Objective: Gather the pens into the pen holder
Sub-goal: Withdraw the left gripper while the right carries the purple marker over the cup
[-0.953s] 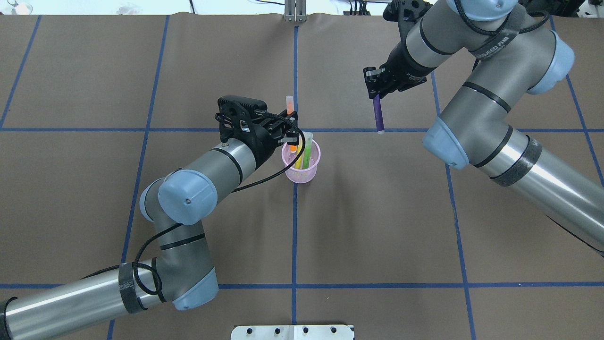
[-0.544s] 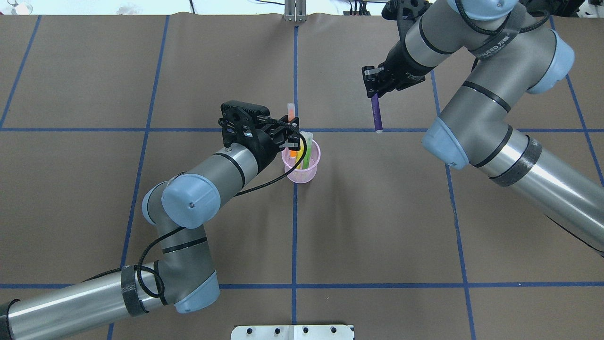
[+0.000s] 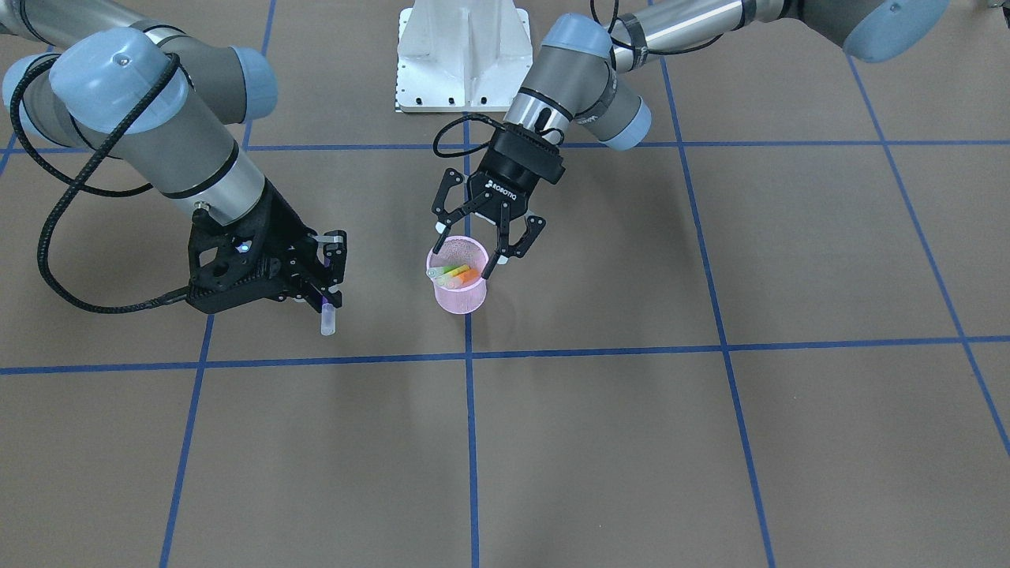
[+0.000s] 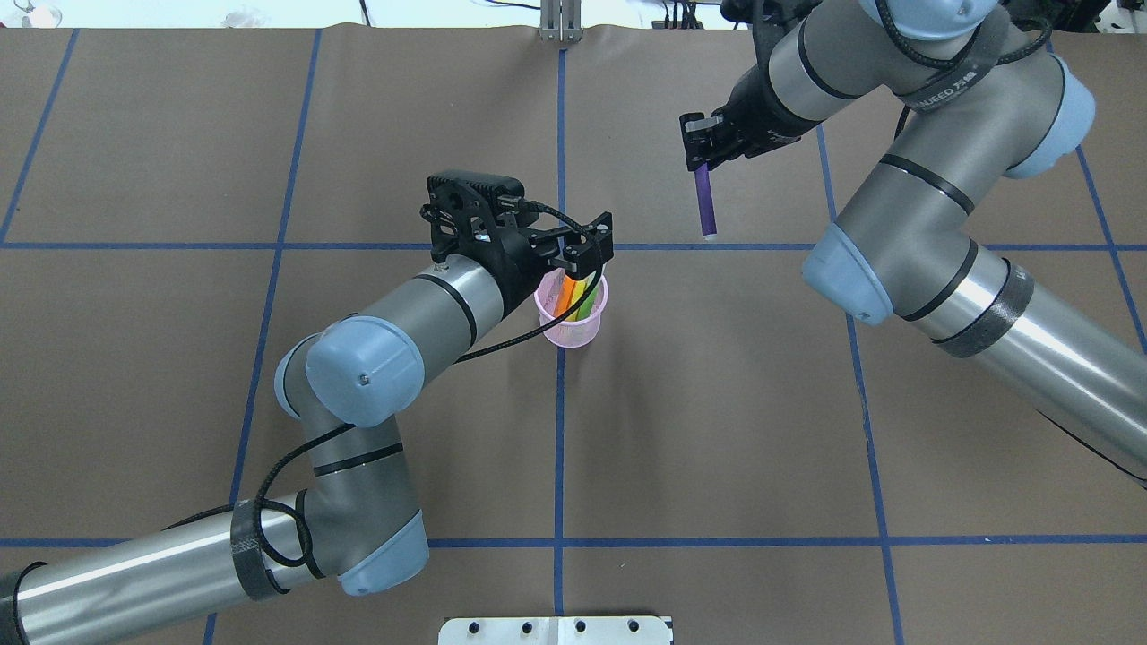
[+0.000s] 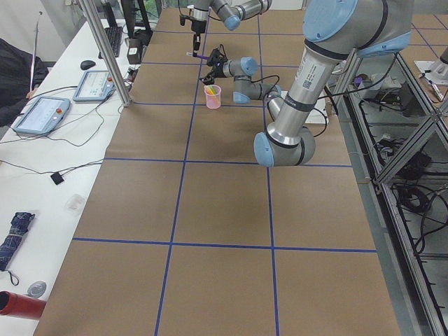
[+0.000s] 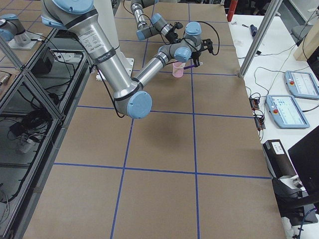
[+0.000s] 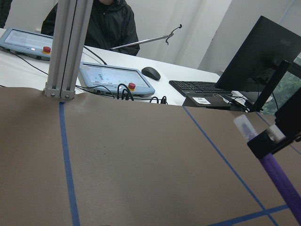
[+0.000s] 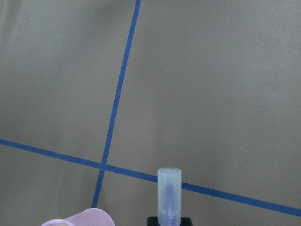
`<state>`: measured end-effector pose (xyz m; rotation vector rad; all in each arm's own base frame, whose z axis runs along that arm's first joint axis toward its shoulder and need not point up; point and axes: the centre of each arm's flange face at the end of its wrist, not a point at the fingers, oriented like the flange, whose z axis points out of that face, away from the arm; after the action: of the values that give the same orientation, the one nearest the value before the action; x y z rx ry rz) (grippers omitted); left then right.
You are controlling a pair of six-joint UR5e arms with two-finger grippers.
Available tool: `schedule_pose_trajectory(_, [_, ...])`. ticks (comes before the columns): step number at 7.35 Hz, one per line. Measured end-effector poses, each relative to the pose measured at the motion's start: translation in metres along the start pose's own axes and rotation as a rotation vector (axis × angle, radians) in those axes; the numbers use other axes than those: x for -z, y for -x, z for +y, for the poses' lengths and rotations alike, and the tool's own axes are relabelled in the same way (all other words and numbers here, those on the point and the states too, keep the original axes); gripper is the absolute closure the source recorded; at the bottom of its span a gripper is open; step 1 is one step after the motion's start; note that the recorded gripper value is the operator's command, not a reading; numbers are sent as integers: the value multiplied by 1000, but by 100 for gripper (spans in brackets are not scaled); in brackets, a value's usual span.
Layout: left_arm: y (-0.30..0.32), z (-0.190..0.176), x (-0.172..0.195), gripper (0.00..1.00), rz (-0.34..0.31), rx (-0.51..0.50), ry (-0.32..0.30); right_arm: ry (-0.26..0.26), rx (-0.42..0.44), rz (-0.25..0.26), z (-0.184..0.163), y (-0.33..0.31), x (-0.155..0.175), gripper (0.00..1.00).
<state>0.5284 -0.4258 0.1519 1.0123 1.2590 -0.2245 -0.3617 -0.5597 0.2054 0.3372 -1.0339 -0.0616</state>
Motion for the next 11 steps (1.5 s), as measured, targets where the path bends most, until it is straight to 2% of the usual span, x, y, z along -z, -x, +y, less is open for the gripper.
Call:
schedule_pose_trajectory(1, [7, -24, 0, 0, -26, -6, 40, -44, 22, -10, 0, 7, 9, 100])
schedule_pose_trajectory(2, [23, -60, 0, 1, -77, -12, 135, -110, 62, -39, 3, 18, 13, 100])
schedule_pose_trajectory(4, [75, -147, 19, 1, -205, 15, 400, -254, 135, -92, 20, 48, 5, 100])
schedule_pose_trajectory(5, [101, -180, 31, 1, -234, 27, 486, -313, 158, -103, 33, 65, -4, 100])
schedule_pose_trajectory(6, [125, -200, 39, 1, -260, 19, 545, -377, 179, -117, 50, 83, -16, 100])
schedule_pose_trajectory(7, [142, -212, 43, 1, -282, -2, 593, -447, 192, -129, 70, 101, -28, 100])
schedule_pose_trajectory(8, [154, -214, 46, 1, -297, -16, 621, -497, 196, -135, 86, 115, -38, 100])
schedule_pose_trajectory(9, [165, -213, 48, 1, -311, -20, 635, -521, 196, -133, 96, 122, -44, 100])
schedule_pose_trajectory(11, [183, -210, 50, 1, -333, -17, 645, -541, 195, -100, 113, 129, -66, 100])
